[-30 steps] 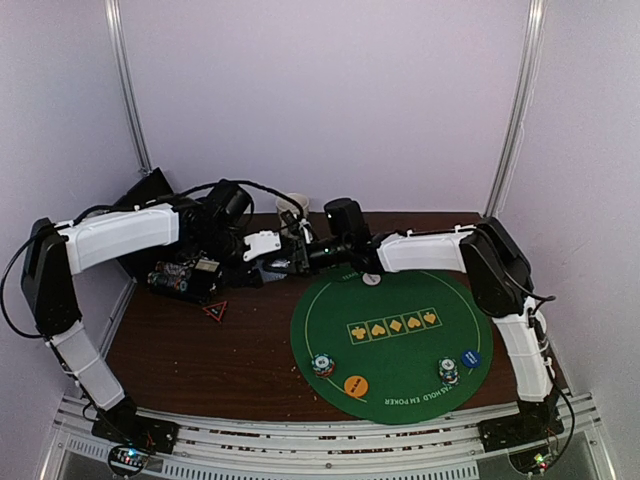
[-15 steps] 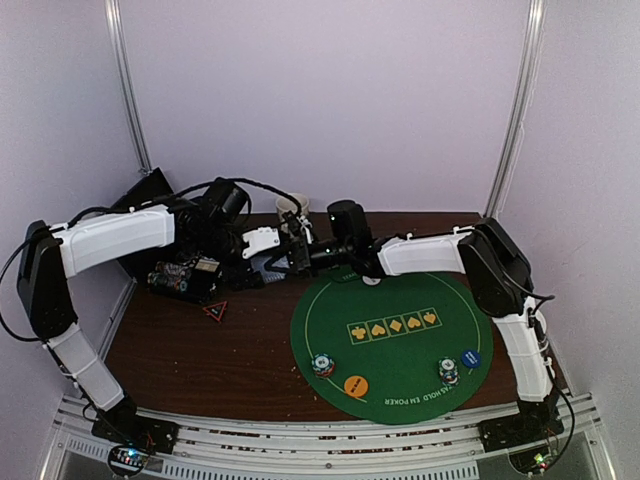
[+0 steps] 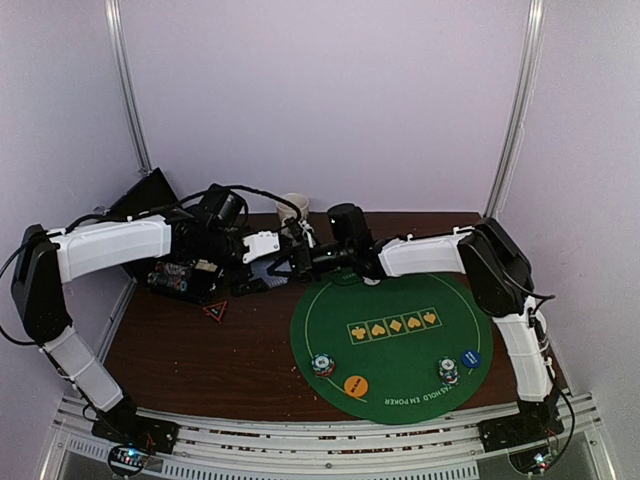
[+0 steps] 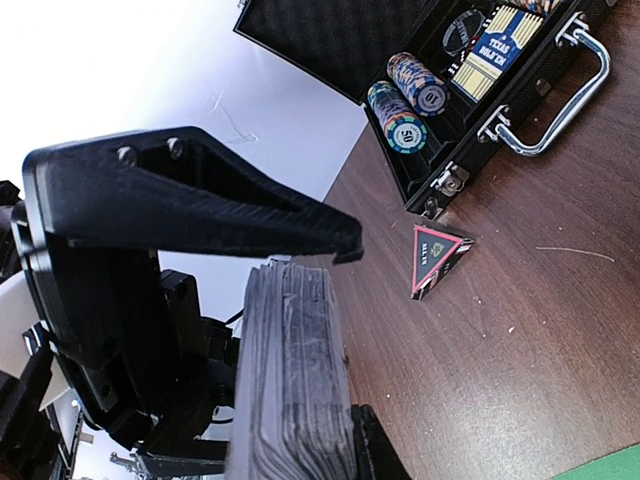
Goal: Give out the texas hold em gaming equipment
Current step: Pass from the right arm to the left
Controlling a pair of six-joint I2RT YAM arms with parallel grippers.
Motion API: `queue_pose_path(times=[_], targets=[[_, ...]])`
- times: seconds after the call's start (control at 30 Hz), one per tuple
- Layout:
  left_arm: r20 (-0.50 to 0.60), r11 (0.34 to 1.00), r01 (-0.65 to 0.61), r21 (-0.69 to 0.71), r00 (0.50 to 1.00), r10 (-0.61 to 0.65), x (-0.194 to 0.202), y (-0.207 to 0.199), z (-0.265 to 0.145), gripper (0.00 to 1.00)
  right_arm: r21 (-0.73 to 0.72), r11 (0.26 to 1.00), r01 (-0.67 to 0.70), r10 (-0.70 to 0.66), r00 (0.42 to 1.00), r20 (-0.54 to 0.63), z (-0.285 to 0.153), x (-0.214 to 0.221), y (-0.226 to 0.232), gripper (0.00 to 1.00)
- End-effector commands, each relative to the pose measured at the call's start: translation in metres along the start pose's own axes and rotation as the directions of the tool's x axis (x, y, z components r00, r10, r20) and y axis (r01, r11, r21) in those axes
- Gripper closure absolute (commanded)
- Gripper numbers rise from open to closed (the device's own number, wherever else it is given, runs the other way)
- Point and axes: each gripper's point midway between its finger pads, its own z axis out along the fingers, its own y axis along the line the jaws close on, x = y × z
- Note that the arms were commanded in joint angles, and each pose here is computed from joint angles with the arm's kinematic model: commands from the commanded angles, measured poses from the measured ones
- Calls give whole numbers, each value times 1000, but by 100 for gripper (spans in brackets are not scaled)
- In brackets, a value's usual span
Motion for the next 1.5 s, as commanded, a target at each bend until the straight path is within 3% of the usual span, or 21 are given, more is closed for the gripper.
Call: queue_pose_path(times=[0.0,0.2,0.37,0.4,0.47,0.53,0.73,0.9,1.1,1.2,1.47], targets=[[51,997,-50,-61,997,53,-14,18,-2,14,-47,999,-7,6,1000,-1,-7,-6,32,100],[57,998,-36,-52,998,39,-16,18,1,33,-53,999,-10,11,1000,4,-8,-7,34,100],[53,999,-23,-41,998,25,-13,15,3,35,-60,998,-13,13,1000,5,-8,-7,36,100],[50,999,-23,-39,998,25,-12,14,4,33,-63,998,-12,13,1000,4,-8,-7,37,100],[46,999,-24,-32,999,25,-11,12,7,18,-63,998,-14,14,1000,5,-8,-8,38,100],[46,999,-24,-30,999,26,-11,13,8,14,-59,998,-14,15,1000,12,-9,-10,38,100],[51,999,-28,-24,998,30,-12,12,10,18,-47,999,-14,14,1000,18,-10,-10,37,100],[60,999,-34,17,998,33,-11,3,11,9,-46,999,-10,11,1000,26,-11,-12,38,100],[70,998,-55,19,996,53,-11,0,10,7,-40,999,-9,10,999,31,-12,-13,37,100],[50,998,-57,31,997,55,-7,-2,13,10,-37,999,-9,10,1000,30,-12,-13,37,100],[8,999,-38,31,999,38,-2,2,19,37,-30,1000,-6,6,1000,25,-13,-12,35,100]])
